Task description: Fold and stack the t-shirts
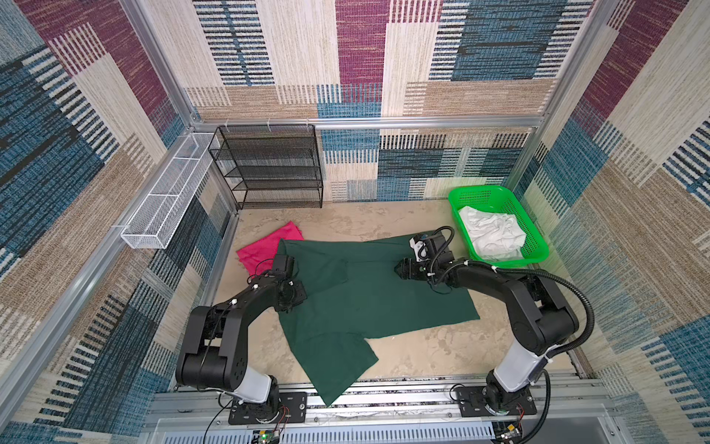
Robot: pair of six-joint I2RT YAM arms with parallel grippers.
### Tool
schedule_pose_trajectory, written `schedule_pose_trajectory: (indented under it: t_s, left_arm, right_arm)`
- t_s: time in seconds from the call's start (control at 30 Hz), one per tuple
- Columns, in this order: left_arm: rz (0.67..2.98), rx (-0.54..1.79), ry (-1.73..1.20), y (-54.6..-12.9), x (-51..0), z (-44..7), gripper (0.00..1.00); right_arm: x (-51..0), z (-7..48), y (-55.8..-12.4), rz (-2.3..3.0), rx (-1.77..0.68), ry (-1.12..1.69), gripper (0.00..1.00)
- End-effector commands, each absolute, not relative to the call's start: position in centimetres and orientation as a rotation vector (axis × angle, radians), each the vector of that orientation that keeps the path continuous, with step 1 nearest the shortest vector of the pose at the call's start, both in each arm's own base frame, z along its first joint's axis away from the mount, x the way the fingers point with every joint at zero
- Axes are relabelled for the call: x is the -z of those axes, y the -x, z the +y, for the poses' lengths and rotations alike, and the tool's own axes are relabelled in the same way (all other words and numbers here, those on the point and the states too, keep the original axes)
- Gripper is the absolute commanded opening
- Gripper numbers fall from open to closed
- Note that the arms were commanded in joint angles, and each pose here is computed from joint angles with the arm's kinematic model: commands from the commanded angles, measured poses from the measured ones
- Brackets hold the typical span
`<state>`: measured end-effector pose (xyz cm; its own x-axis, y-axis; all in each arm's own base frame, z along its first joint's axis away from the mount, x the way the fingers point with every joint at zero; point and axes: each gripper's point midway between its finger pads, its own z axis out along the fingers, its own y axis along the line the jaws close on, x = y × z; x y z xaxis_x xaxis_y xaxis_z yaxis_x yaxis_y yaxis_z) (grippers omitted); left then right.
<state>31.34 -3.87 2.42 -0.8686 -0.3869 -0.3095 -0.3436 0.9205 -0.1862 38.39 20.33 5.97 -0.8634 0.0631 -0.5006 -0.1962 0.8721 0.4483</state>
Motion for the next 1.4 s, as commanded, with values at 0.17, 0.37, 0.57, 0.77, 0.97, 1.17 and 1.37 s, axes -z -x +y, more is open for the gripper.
schedule_pose_trajectory:
  t_s: [0.17, 0.37, 0.57, 0.77, 0.97, 1.17, 1.37]
  left_arm:
    - [2.707, 0.190, 0.538, -31.5, -3.7, -3.9, 0.07]
    - [2.691, 0.197, 0.523, -31.6, -4.6, -3.9, 0.02]
    - [2.667, 0.260, 0.494, -31.6, -6.6, -4.7, 0.00]
    - [2.637, 0.299, 0.466, -31.1, -9.8, -5.1, 0.00]
    - [2.613, 0.356, 0.441, -29.6, -13.1, -5.7, 0.00]
    - [2.614, 0.412, 0.424, -28.0, -14.8, -6.4, 0.00]
    - [2.658, 0.371, 0.420, -28.1, -11.0, -6.3, 0.33]
  right_arm:
    - [-6.1, 21.0, -38.7, 2.501, -0.722, 0.103, 0.79]
    - [-5.7, 21.0, -38.5, 2.509, -0.731, 0.094, 0.78]
    - [-3.8, 20.5, -37.5, 2.549, -0.725, 0.051, 0.79]
    - [-2.1, 20.1, -36.8, 2.588, -0.722, -0.001, 0.79]
    - [-2.0, 19.9, -36.8, 2.597, -0.710, -0.026, 0.79]
    - [-2.6, 19.2, -36.2, 2.610, -0.676, -0.057, 0.79]
    - [-2.8, 19.3, -35.8, 2.605, -0.697, -0.054, 0.79]
